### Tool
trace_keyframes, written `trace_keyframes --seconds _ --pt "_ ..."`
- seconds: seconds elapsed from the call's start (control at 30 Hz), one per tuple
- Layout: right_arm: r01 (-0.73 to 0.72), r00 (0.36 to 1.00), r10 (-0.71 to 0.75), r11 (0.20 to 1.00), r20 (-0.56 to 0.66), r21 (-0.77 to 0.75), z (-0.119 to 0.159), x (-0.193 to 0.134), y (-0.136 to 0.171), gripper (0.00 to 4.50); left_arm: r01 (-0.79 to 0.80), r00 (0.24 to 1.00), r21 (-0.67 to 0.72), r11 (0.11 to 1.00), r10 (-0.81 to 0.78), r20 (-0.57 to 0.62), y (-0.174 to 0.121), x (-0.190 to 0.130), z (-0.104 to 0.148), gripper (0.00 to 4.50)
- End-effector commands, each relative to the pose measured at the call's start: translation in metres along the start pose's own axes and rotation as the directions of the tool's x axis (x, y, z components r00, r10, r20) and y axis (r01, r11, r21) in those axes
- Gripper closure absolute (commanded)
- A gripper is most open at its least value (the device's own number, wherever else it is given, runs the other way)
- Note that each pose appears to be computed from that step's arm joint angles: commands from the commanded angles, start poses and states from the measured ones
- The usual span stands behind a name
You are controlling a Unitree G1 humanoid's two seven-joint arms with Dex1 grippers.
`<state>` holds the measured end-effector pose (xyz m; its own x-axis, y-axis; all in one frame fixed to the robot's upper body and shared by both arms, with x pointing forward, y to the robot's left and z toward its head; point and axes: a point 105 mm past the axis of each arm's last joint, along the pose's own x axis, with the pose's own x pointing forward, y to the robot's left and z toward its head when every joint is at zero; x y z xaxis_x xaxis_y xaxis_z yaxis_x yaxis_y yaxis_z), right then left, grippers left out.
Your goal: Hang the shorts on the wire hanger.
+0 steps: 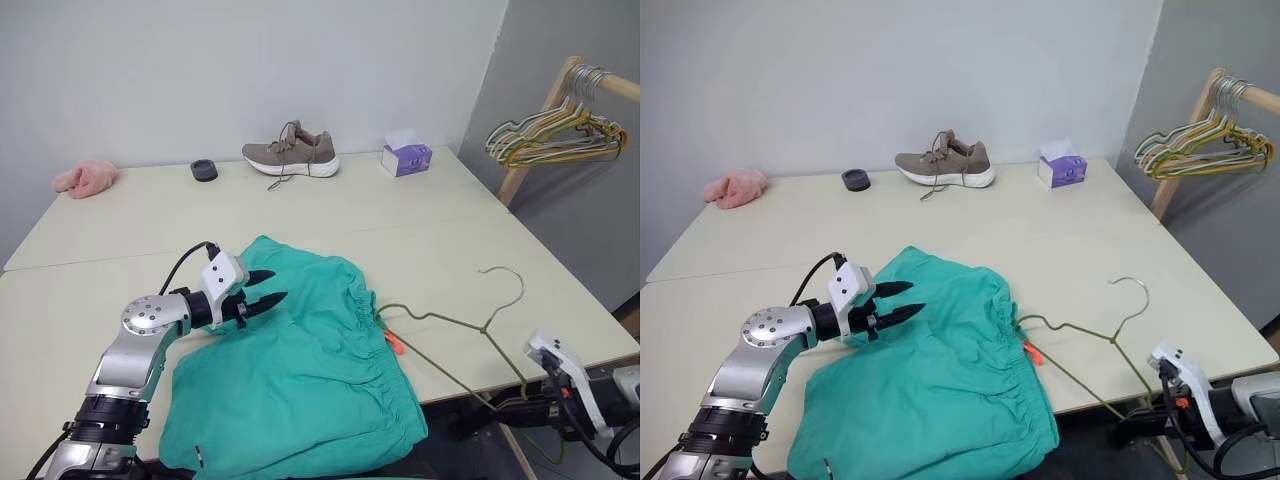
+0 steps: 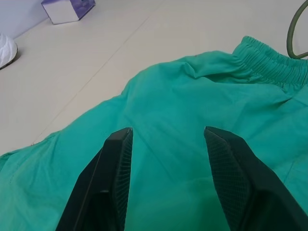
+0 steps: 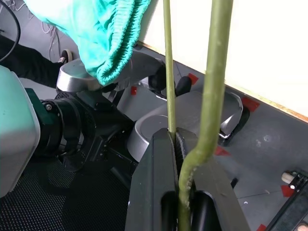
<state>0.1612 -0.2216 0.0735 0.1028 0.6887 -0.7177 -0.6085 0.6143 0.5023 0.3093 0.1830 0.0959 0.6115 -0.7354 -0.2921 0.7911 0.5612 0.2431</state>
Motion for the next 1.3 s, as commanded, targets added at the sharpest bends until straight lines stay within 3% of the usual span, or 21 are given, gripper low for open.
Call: trace_keyframes --seconds 0.03,0.43,0.77,1.3 --pt "-0.009 1.000 0.008 0.999 -0.013 -0.048 0.004 0.006 0.003 4.50 -0.012 0.999 0.039 0.999 0.011 0.030 0.002 -0.001 0.011 2.02" --pt "0.016 0.998 -0.015 1.000 0.055 -0.022 0.017 0.001 -0.007 4.50 -0.018 1.000 0.041 0.999 0.017 0.026 0.004 -0.004 0.009 2.02" --pt "0.021 0.997 -0.026 0.998 0.079 0.067 0.001 -0.016 -0.004 4.50 -0.012 0.999 0.035 0.999 0.011 0.040 0.002 -0.005 0.010 2.02" --pt "-0.017 0.999 0.014 0.997 0.048 0.074 -0.005 0.000 0.003 4.50 0.232 0.973 -0.037 0.972 -0.231 0.014 -0.038 -0.014 0.007 2.02"
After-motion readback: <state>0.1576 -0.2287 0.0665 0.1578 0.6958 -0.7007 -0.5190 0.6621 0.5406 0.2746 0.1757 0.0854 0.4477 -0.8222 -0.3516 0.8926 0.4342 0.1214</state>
